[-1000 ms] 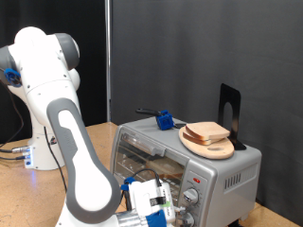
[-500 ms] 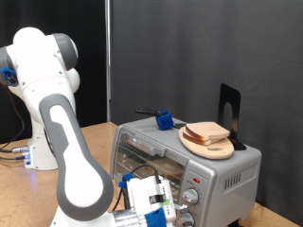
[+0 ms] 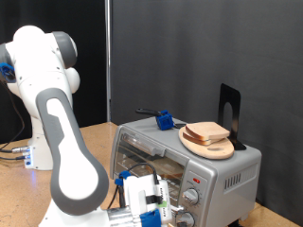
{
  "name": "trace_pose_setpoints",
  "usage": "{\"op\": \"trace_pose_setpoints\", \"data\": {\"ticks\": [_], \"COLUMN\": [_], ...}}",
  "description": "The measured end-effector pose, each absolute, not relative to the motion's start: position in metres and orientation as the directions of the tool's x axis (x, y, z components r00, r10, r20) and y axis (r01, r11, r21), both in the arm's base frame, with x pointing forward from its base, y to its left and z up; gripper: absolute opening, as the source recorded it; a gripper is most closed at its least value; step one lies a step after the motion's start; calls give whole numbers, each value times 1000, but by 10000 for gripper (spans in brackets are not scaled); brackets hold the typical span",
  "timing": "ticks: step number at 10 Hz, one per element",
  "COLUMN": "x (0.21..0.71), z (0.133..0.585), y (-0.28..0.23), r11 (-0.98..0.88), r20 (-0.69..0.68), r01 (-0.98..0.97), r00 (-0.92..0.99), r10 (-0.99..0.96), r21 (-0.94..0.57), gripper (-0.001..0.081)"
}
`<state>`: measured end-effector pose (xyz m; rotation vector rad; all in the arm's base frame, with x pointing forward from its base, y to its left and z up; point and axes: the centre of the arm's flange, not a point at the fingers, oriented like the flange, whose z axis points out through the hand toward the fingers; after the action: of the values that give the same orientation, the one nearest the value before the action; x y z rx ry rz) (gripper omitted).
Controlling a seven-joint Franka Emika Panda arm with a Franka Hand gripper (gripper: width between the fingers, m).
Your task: Make a piece of toast with the oven
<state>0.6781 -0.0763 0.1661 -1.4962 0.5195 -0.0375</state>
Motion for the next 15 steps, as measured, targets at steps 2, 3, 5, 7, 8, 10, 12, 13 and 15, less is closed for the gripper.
{"op": "trace_pose_setpoints", "data": {"ticks": [2,3,5,7,8,10,12,13,15], "x": [678,678,680,679,679,678,672,666,654], "z": [174,176,176,174,174,175,190,200,218], "y": [-88,-91,-91,-91,-91,-92,-104,-113,-133], "r11": [67,35,-1,-4,-4,-8,-28,-41,-73], "r20": [-335,-351,-347,-348,-349,-367,-420,-446,-477], "r01": [-334,-365,-378,-381,-382,-402,-457,-483,-514], "r00": [872,859,851,848,848,844,837,834,833], "r10": [-356,-373,-395,-399,-399,-391,-350,-326,-280], "r21": [-940,-931,-926,-924,-924,-916,-889,-875,-855], "gripper": [188,188,188,243,433,569,787,787,805]}}
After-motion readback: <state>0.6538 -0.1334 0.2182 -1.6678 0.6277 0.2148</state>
